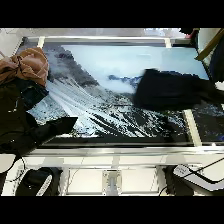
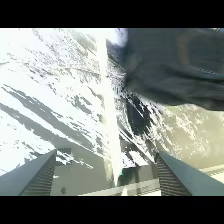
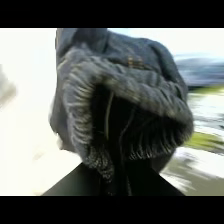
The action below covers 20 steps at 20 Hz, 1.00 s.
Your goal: Fold the clothes and pants, and hang the long-sleeved shirts on hangers.
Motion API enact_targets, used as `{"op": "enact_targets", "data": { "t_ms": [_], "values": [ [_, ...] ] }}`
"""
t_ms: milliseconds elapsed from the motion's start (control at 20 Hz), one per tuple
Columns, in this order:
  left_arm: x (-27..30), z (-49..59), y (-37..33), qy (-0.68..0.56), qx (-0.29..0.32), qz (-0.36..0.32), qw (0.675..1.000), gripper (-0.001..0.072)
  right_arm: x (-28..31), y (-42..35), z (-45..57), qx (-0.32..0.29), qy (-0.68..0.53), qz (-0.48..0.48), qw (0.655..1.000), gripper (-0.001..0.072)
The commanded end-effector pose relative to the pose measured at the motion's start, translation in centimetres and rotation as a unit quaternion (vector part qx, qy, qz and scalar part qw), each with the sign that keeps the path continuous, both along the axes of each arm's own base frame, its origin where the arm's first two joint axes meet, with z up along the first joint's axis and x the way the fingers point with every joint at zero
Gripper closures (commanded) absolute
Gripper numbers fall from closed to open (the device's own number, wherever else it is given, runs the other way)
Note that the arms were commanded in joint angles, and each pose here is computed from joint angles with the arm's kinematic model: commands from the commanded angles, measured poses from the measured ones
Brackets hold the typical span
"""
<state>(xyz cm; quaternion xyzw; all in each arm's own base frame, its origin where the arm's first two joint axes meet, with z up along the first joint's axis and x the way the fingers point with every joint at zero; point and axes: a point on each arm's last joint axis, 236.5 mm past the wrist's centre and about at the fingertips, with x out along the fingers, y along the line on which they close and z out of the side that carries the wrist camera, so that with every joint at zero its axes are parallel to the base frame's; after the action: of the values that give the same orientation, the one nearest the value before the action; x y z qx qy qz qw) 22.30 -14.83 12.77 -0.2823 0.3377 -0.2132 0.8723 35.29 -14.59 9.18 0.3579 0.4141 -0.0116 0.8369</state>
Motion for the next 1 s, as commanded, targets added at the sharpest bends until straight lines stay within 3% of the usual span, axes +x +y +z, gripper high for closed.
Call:
{"op": "enact_targets", "data": {
  "t_ms": [0, 200, 500, 550, 700, 750, 950],
  "values": [
    [0.0, 0.1, 0.0, -0.001, 0.000, 0.001, 1.000, 0.0007, -11.8, -10.7, -0.5, -0.057, 0.096, -0.204, 0.972, 0.0678],
    [0.0, 0.1, 0.0, -0.001, 0.000, 0.001, 1.000, 0.0007, -22.5, -14.8, -3.3, -0.028, 0.156, -0.358, 0.920, 0.0678],
    [0.0, 0.1, 0.0, -0.001, -0.002, 0.000, 1.000, 0.0006, -29.7, -11.5, -11.6, 0.005, 0.287, -0.390, 0.875, 0.0677],
    [0.0, 0.1, 0.0, -0.001, -0.002, 0.000, 1.000, 0.0007, -30.1, -11.2, -11.8, 0.012, 0.297, -0.396, 0.869, 0.0630],
    [0.0, 0.1, 0.0, -0.001, -0.002, 0.000, 1.000, 0.0007, -29.6, -11.6, -8.6, 0.009, 0.284, -0.404, 0.869, 0.0193],
    [0.0, 0.1, 0.0, -0.001, -0.002, 0.000, 1.000, 0.0006, -29.2, -12.5, -6.5, 0.000, 0.267, -0.418, 0.868, 0.0080],
    [0.0, 0.1, 0.0, -0.001, -0.001, 0.000, 1.000, 0.0006, -23.9, -16.0, 6.0, -0.062, 0.098, -0.450, 0.886, 0.0084]
  ]
}}
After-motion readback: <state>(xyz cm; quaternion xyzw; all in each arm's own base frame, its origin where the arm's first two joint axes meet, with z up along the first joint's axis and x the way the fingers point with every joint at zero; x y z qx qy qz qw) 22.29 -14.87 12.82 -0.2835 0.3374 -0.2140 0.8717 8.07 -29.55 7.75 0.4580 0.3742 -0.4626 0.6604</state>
